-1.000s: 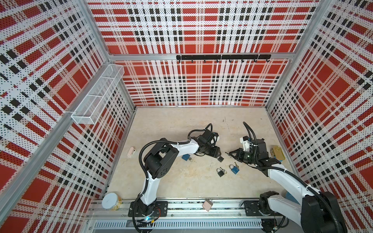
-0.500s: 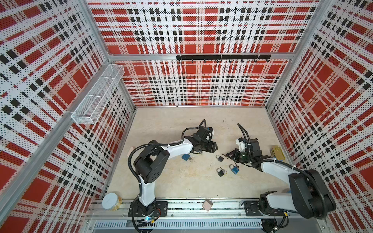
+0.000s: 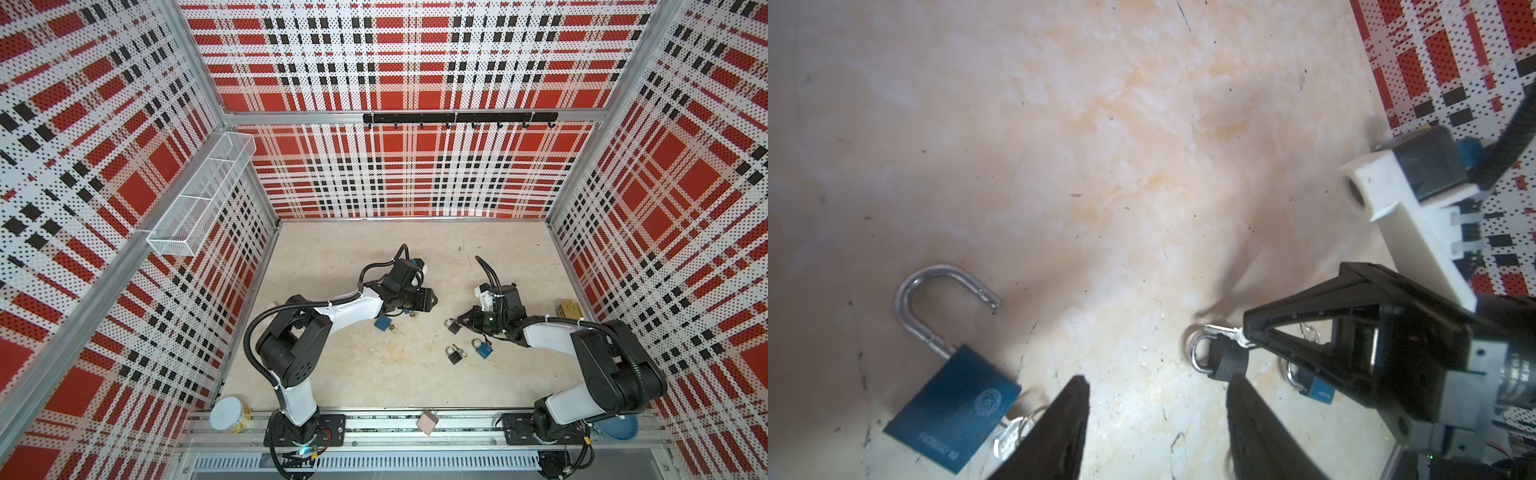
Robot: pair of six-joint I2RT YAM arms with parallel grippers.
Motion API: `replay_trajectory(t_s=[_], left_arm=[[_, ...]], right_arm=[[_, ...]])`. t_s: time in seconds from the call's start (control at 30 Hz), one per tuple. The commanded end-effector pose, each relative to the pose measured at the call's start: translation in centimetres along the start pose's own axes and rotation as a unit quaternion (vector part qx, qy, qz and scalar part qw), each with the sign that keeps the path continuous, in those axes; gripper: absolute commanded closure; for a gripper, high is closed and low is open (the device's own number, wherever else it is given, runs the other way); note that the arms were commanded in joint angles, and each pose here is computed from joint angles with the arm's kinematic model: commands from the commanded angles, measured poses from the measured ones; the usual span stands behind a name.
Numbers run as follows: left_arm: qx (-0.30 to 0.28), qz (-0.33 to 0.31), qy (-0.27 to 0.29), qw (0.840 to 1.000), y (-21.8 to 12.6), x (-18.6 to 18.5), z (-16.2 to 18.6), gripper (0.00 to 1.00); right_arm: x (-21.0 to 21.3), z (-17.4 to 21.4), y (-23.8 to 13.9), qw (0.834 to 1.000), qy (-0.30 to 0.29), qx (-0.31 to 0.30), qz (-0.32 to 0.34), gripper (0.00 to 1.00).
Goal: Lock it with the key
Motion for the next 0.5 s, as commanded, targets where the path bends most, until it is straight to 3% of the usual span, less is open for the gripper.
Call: replay_trajectory(t_s=[0.0, 0.37, 0.47], left_arm=[[-0.024, 0.008, -0.001, 1.000, -0.98, -0.45, -0.70, 0.44], [-0.027, 0.010, -0.005, 1.000, -1.29, -0.41, -0.81, 0.43], [-0.026, 0.011, -0.005, 1.000, -1.29, -0.40, -0.73, 0.44]], right_arm=[[0.87, -1.39, 0.32, 0.999, -0.025, -0.027, -0.010, 1.00], [0.22, -1.36, 0.50, 0.999, -0.031, -0.028, 0.016, 1.00], [0.15, -1.38, 0.43, 0.999, -0.031, -0.028, 0.021, 0.90]])
Point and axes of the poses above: each gripper's point midway between its finger pads, its own y axis out along the fingers, its own x axis along the line the jaws close on, z = x × y, the point moved 8 cm from there along -y, back along the fingers, and after that the axes turned 2 degrees about y, right-handed, at the moved point
